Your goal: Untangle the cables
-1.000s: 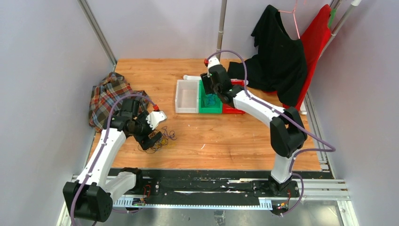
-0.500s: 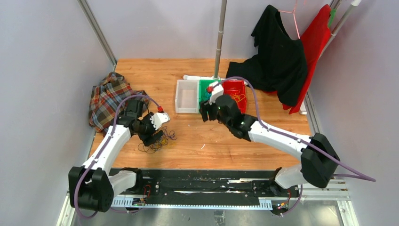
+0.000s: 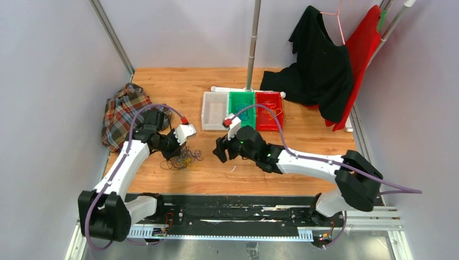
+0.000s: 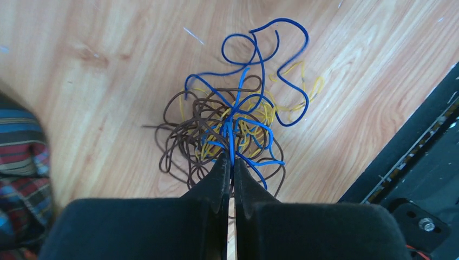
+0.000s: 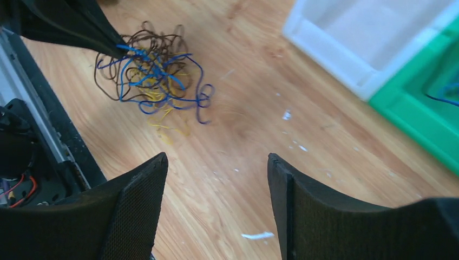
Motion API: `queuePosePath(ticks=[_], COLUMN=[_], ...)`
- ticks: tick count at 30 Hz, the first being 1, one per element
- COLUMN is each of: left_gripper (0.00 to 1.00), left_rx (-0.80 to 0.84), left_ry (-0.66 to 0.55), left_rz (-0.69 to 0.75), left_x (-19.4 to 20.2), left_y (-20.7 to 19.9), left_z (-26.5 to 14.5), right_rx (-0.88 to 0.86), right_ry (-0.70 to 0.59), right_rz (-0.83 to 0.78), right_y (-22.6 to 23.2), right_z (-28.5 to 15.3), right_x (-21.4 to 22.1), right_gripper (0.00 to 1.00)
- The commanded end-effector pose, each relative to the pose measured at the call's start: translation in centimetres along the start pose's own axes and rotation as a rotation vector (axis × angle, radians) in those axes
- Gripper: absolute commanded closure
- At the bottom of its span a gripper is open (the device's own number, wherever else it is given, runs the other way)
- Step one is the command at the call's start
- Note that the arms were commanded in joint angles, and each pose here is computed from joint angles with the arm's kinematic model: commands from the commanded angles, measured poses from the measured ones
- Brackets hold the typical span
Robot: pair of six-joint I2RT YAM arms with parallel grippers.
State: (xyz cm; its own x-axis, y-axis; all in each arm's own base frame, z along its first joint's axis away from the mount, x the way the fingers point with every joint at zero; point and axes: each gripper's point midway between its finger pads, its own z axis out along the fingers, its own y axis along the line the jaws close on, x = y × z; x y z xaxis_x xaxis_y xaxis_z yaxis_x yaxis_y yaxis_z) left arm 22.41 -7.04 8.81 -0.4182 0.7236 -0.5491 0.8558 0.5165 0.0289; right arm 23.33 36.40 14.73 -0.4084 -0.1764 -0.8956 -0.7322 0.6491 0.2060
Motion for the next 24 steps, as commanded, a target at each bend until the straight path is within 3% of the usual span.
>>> queuePosePath(ticks=[1,14,17,22,24], left_gripper=[0.99,1.00,1.00,1.00,0.99], left_rx=[-0.005,0.006,0.010,0.010,0.007], left_ry=[-0.106,-0.192,-0.209,-0.214,-0.209], left_rz=[0.007,0.040,0.038,0.038,0.041], left_x=[-3.0,-5.0,-5.4,-5.5,-5.4], left_y=[-1.2,-3.5,-3.6,-3.7,-3.7], left_z=[-3.5,-7.2,-7.5,-7.5,-7.6], right_rx=[-0.137,-0.244,-0.259,-0.251,-0.215], right_ry=[-0.030,-0.043,-0.043,-0.031,-0.027], right_rz=[-0.022,-0.077,-0.069,-0.048,-0.046], right_y=[4.7,8.6,8.9,8.8,7.9], right_z=[2.3,7.1,7.0,6.4,6.1], right_x=[-1.4,-1.9,-2.0,-1.7,-1.6], right_gripper=[0.32,0.36,0.49,0.90,0.98])
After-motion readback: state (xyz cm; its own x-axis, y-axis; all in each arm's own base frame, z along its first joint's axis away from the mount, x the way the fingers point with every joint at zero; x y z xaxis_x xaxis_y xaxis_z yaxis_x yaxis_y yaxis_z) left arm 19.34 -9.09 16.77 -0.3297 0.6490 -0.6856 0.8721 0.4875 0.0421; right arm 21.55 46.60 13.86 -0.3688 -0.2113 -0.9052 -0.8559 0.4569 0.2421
